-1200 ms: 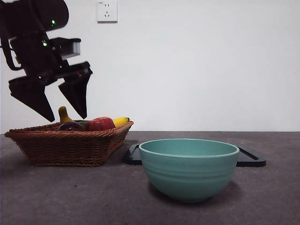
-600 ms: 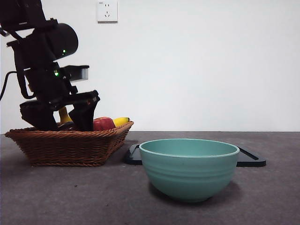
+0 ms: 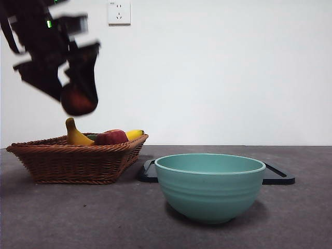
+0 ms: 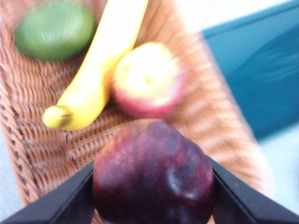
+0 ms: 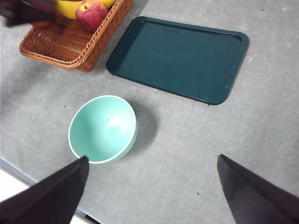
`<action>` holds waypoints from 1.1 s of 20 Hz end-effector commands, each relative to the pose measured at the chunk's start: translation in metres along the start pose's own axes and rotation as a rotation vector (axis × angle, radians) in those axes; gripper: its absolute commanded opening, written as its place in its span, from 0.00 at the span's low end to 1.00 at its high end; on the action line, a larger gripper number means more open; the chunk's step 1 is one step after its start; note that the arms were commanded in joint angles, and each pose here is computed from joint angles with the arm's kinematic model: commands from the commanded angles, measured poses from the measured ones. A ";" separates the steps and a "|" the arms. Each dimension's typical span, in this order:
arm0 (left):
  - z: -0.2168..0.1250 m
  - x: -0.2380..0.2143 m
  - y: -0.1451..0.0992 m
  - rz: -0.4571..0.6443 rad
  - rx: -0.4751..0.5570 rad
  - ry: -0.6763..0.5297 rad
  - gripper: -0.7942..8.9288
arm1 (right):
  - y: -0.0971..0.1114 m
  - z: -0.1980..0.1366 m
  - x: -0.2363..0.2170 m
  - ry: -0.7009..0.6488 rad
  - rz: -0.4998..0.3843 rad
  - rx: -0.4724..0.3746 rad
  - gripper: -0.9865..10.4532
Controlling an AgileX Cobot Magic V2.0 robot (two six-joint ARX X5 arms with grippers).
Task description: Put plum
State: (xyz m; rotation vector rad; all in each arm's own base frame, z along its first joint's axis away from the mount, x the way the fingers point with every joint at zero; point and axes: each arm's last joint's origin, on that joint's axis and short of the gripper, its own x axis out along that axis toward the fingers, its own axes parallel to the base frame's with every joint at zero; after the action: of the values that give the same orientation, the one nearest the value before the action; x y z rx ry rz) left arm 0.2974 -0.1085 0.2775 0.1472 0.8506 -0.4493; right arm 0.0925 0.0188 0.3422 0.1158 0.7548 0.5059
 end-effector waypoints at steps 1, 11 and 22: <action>0.006 -0.037 -0.023 -0.129 0.003 -0.070 0.33 | 0.002 0.004 -0.003 -0.017 0.006 -0.002 0.47; -0.015 -0.026 -0.149 -0.439 0.329 0.019 0.33 | 0.002 0.004 -0.003 -0.018 0.006 -0.001 0.47; -0.049 0.067 -0.203 -0.367 0.513 0.151 0.33 | 0.002 0.004 -0.003 -0.017 0.006 -0.002 0.47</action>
State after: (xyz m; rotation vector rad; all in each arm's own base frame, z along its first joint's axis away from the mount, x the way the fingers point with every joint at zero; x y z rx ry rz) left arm 0.2120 -0.2899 0.2025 0.4868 0.9402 -0.9826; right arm 0.0925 0.0188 0.3422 0.1158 0.7548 0.5059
